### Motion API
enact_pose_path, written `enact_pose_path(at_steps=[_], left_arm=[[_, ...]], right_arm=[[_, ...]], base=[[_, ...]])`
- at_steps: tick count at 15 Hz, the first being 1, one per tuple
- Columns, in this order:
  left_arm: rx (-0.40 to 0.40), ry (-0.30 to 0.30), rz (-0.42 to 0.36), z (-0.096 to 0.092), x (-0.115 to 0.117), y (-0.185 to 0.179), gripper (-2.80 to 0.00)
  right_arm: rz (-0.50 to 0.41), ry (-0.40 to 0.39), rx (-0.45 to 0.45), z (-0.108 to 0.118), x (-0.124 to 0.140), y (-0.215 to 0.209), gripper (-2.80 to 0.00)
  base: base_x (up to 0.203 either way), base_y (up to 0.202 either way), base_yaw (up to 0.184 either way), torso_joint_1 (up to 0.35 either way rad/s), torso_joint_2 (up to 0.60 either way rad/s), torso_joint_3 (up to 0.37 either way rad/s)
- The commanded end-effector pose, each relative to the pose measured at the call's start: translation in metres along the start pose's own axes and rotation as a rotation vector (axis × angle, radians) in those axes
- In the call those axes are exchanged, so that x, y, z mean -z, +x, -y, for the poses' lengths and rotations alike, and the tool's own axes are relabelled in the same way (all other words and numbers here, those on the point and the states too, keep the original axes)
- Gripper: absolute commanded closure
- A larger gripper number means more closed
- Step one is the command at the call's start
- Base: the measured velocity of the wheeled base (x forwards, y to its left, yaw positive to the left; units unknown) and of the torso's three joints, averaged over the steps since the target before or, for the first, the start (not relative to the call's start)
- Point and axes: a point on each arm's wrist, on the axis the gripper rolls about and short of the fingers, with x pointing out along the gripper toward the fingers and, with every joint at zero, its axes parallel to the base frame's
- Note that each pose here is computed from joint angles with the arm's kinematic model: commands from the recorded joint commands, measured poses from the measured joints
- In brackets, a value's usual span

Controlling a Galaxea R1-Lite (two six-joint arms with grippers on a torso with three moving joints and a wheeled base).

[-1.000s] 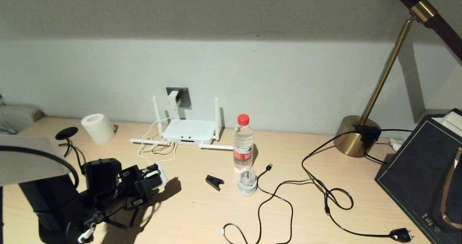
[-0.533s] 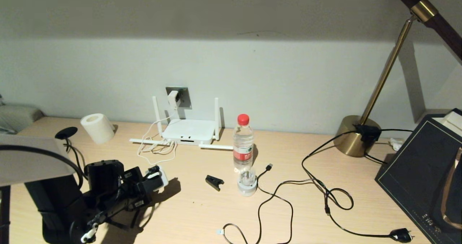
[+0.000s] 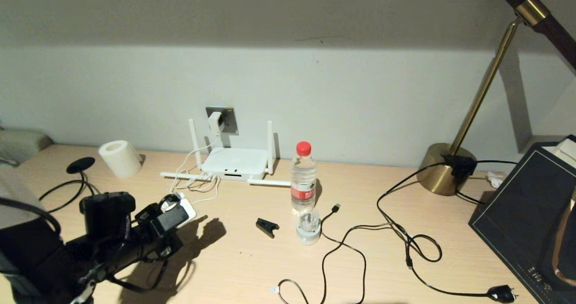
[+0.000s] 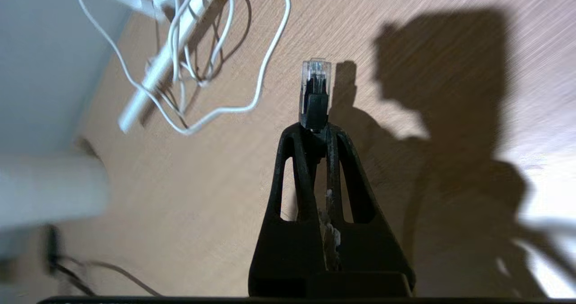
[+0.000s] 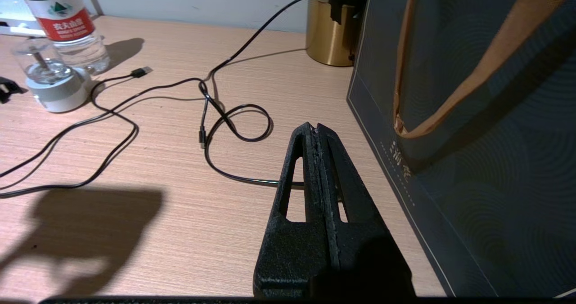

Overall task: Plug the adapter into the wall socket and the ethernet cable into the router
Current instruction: Hand it to the other hand

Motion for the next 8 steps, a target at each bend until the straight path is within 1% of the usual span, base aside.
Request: enact_pose_path(at_steps=[1,3,4,6,7,8], left_arm=[[0.012,-0.184,0.011,-0.017,-0.020,-0.030,0.00],[0.112,-0.337,-0.036,-0.021,-0.032,-0.044,0.00],[0.175,-0.407,-0.052,-0.023,-0.036,-0.050,0.00],[0.288,-0.536,-0.062,-0.027,-0.043,-0.057,0.00],[0.328,-0.585,-0.053,-0.028,-0.044,-0.055,0.00],[0.362,-0.618,-0.051,-0.026,-0.044,-0.052,0.00]], right_arm=[[-0.008,-0.001,0.000,0.000,0.002,0.001,0.00],[-0.008,-0.001,0.000,0.000,0.002,0.001,0.00],[-0.008,-0.001,0.000,0.000,0.002,0.001,0.00],[-0.008,-0.001,0.000,0.000,0.002,0.001,0.00],[-0.008,-0.001,0.000,0.000,0.002,0.001,0.00],[-0.008,-0.001,0.000,0.000,0.002,0.001,0.00]], base=[[0.000,0.000,0.000,0.000,0.00,0.000],[0.000,0.000,0.000,0.000,0.00,0.000],[0.000,0.000,0.000,0.000,0.00,0.000],[0.000,0.000,0.000,0.000,0.00,0.000],[0.000,0.000,0.000,0.000,0.00,0.000],[0.000,0.000,0.000,0.000,0.00,0.000]])
